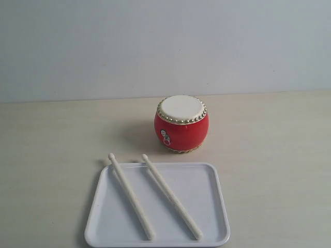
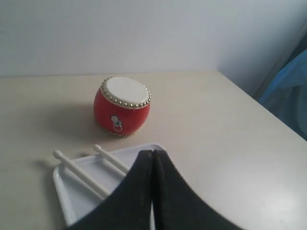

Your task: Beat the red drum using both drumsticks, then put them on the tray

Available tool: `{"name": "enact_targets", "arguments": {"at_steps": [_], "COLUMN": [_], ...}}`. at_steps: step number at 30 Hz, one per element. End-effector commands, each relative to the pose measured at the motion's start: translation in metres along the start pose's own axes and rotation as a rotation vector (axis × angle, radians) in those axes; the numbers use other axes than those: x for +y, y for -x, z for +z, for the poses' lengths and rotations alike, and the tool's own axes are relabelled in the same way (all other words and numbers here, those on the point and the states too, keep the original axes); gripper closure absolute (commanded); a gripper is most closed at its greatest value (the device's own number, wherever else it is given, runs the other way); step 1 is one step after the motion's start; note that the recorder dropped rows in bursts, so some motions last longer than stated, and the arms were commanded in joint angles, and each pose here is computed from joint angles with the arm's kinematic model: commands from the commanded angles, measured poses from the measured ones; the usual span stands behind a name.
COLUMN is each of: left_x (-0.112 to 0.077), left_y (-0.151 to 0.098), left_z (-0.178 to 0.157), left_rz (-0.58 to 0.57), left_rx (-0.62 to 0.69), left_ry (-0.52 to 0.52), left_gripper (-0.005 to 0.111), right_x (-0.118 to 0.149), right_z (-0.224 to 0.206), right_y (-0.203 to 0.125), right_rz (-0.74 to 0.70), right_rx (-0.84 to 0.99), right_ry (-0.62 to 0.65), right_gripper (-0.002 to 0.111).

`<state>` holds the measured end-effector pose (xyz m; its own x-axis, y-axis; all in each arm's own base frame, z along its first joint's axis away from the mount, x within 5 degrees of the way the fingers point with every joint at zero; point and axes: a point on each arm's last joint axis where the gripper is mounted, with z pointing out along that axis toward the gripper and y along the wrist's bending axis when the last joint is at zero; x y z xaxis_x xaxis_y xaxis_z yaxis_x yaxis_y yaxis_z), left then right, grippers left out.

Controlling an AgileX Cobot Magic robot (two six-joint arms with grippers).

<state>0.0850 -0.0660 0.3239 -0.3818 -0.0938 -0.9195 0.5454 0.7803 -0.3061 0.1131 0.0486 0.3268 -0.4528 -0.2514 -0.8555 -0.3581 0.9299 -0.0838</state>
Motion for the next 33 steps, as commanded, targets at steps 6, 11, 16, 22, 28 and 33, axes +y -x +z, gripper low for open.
{"name": "enact_targets", "arguments": {"at_steps": [6,11,16,22,28,33], "left_x": [0.0,0.0,0.0,0.0,0.001,0.005], "left_y": [-0.011,-0.011,-0.011,-0.011,-0.012,-0.013], "left_z": [-0.033,-0.033,-0.033,-0.033,-0.034,-0.042], "left_rz": [0.031,0.036,0.036,0.036,0.085,0.231], "left_rx": [-0.189,-0.188,-0.188,-0.188,-0.187,-0.207], "left_ry": [-0.02,-0.02,-0.02,-0.02,-0.009,0.068], "left_gripper": [0.107,0.107,0.107,0.107,0.107,0.107], "right_x": [-0.002,-0.002,-0.002,-0.002,-0.002,-0.002], "right_z": [-0.022,-0.023,-0.023,-0.023,-0.023,-0.023], "right_y": [-0.019,-0.019,-0.019,-0.019,-0.019,-0.019], "right_rz": [0.109,0.11,0.11,0.108,0.11,0.11], "right_rx": [-0.087,-0.091,-0.091,-0.091,-0.091,-0.091], "right_ry": [0.038,0.039,0.039,0.038,0.038,0.038], "right_gripper": [0.108,0.108,0.108,0.108,0.108,0.108]}}
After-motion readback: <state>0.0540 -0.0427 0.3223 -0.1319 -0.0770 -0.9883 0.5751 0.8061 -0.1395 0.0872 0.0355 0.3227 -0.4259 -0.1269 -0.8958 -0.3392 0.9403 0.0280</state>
